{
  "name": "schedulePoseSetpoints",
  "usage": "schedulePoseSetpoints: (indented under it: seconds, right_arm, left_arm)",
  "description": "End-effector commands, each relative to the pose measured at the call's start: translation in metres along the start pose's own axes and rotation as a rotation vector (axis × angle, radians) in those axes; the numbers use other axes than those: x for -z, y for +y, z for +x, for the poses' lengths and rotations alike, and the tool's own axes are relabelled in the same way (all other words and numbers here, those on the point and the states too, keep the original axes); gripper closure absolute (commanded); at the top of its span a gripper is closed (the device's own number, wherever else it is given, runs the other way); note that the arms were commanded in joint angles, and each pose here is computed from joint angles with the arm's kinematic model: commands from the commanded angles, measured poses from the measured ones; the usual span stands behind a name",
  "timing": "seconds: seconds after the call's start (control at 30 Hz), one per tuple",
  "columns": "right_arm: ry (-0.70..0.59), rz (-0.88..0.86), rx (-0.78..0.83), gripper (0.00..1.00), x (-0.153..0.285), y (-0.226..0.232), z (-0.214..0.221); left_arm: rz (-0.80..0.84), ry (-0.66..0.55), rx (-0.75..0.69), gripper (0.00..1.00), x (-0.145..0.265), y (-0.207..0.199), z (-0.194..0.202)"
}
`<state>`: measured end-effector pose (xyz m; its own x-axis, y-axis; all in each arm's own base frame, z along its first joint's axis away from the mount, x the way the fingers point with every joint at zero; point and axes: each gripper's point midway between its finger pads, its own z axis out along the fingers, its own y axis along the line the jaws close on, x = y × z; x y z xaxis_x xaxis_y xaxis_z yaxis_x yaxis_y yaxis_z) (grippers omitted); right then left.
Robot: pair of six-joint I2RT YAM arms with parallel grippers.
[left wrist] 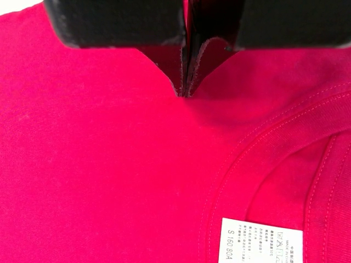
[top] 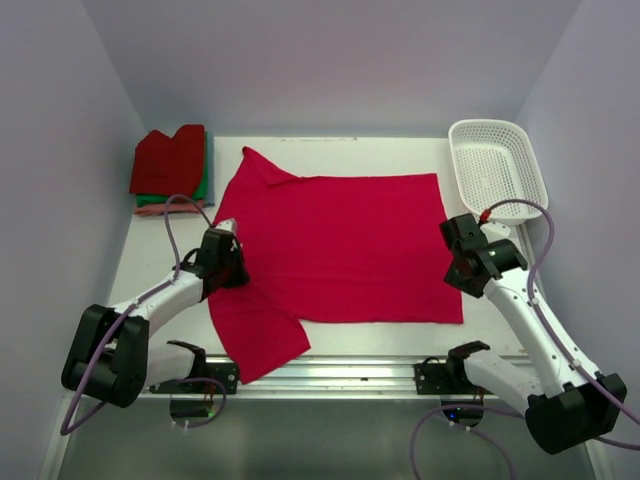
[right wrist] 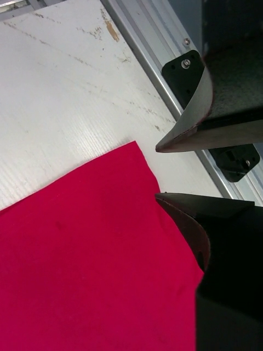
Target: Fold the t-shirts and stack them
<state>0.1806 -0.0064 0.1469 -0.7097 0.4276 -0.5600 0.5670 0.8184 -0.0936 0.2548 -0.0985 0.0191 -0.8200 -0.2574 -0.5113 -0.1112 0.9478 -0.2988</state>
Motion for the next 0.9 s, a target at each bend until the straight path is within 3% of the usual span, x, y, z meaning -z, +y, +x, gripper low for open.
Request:
schedulePoseSetpoints:
  seconds: [0.0, 0.17, 0.27, 0.33, 0.37, 0.4, 0.6, 0.87]
  right_arm:
    - [0.045, -0.022, 0.009, 0.60, -0.017, 0.019, 0.008]
    - [0.110, -0.083, 0.060, 0.58, -0.041, 0.054, 0.015]
    - [0.085, -0.205, 0.077, 0.62, -0.052, 0.084, 0.011]
    - [0.051, -0.238, 0.090, 0.71, -0.064, 0.101, 0.003]
    - [0.031, -0.242, 0.088, 0.95, -0.064, 0.110, -0.008]
    - [0.053, -0.195, 0.116, 1.00, -0.078, 0.113, -0.007]
    - [0.074, -0.193, 0.161, 1.00, -0.106, 0.156, -0.026]
    - [0.179, -0.150, 0.238, 1.00, -0.156, 0.189, -0.013]
  left_arm:
    - [0.043, -0.043, 0.001, 1.00, 0.004, -0.012, -0.018]
    - [0.220, -0.023, -0.030, 1.00, 0.006, -0.043, -0.018]
    - [0.321, -0.106, -0.051, 1.00, 0.020, -0.066, -0.039]
    - [0.299, -0.165, -0.055, 1.00, 0.017, -0.065, -0.054]
    - [0.275, -0.181, -0.052, 1.00, 0.015, -0.064, -0.064]
    - [0.214, -0.147, -0.044, 1.00, 0.010, -0.054, -0.061]
    - [0.121, -0.131, 0.003, 1.00, -0.020, -0.044, -0.074]
    - [0.012, -0.036, 0.034, 1.00, -0.064, -0.021, -0.075]
